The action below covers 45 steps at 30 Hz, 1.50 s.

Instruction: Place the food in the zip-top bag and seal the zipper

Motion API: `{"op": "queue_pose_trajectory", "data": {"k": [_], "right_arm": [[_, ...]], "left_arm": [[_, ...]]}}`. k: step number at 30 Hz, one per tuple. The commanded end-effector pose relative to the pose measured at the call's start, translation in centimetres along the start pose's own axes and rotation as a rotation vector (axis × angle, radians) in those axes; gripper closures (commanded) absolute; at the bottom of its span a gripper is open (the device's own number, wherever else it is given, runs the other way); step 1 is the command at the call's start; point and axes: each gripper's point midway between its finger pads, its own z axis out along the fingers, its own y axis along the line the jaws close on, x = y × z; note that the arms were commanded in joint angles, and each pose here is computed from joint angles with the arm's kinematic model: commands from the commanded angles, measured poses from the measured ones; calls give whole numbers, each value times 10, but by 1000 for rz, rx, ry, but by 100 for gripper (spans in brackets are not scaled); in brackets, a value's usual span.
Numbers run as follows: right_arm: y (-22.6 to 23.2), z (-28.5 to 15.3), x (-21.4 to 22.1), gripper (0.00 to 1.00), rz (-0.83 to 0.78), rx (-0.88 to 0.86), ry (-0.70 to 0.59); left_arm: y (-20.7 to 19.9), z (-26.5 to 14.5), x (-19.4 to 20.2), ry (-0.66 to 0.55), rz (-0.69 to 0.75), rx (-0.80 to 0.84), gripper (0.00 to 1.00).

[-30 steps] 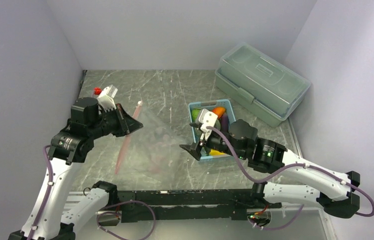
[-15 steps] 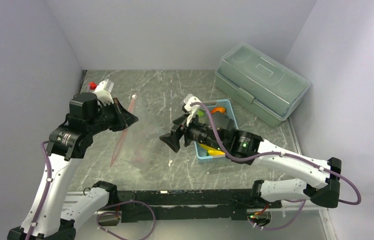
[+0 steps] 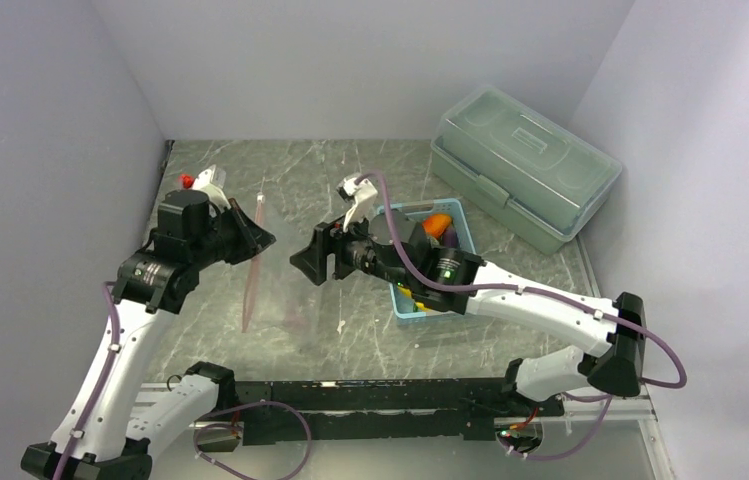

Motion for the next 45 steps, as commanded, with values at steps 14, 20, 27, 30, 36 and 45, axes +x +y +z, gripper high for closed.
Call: {"op": "queue_pose_trajectory", "data": {"k": [14, 20, 27, 30, 36, 45], "right_arm": [[38, 28, 0, 36, 45, -23, 16], [46, 34, 5, 41, 26, -11, 28], [47, 41, 12, 49, -11, 32, 48], [47, 44, 17, 50, -29, 53, 58], [42, 49, 24, 53, -67, 102, 72], [34, 55, 29, 61, -137, 181, 88]], "left_arm": [[8, 20, -13, -117, -106, -76, 100], [5, 22, -11, -122, -97, -83, 100], [5, 20, -13, -137, -95, -91, 100], [5, 19, -13, -139, -95, -92, 100], [5, 20, -12, -138, -97, -90, 100], [4, 20, -12, -137, -93, -89, 100]]}}
